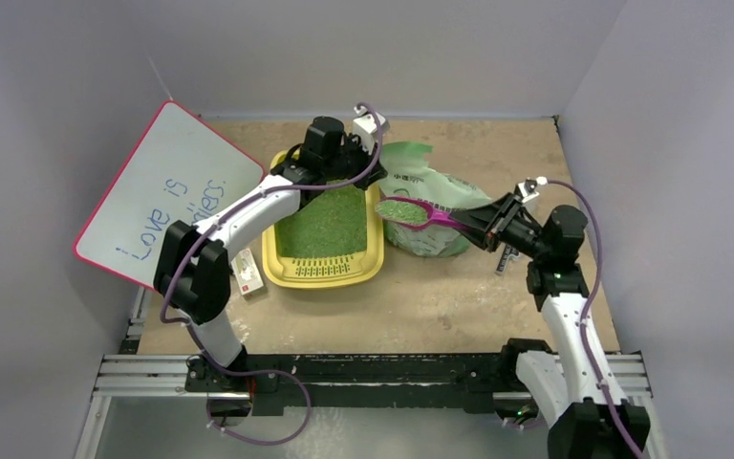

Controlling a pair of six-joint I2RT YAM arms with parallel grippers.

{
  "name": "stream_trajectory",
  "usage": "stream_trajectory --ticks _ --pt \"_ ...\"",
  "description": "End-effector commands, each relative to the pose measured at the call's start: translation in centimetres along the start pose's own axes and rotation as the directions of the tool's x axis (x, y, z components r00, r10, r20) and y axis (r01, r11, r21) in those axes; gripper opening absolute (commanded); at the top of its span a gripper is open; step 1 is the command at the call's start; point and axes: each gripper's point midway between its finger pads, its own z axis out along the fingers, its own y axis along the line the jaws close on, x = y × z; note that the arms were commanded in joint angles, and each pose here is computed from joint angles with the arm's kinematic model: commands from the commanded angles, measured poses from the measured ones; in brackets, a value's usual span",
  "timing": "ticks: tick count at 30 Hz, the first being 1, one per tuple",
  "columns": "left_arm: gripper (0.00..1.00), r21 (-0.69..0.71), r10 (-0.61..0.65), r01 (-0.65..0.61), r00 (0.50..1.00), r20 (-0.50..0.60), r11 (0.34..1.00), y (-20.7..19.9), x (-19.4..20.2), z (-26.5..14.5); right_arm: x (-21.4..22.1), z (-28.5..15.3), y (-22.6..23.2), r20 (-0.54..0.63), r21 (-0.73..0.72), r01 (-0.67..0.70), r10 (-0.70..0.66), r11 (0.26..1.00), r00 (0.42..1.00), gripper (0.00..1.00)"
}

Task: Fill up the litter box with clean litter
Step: Pour the cat litter into the litter box.

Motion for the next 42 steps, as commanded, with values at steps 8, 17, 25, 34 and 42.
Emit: stream_trajectory --ticks 8,17,25,34,42 --pt "0.00 -0.026 0.010 -0.007 0.995 0.103 1.000 2.1 -4.0 -0.2 0.6 6.7 1.1 0.013 -0.039 0.067 -0.067 0.997 0.998 0.00" --pt "0.00 -0.028 -0.016 0.019 0.994 0.104 0.999 3.2 -3.4 -0.2 0.8 11.8 0.5 0.006 0.050 0.183 -0.183 0.982 0.983 0.00" --pt "0.00 -0.015 -0.037 0.039 0.995 0.093 0.999 3.6 -2.7 0.2 1.4 14.3 1.2 0.004 0.135 0.322 -0.325 0.937 0.946 0.00" --pt "0.00 -0.009 -0.031 0.032 0.994 0.107 0.999 3.6 -2.9 0.2 3.4 15.1 0.8 -0.058 0.185 0.414 -0.411 0.891 0.910 0.00" --pt "0.00 -0.021 -0.021 0.024 0.993 0.115 0.999 3.6 -2.9 -0.3 5.9 14.4 -0.8 -0.152 0.165 0.405 -0.382 0.899 0.911 0.00"
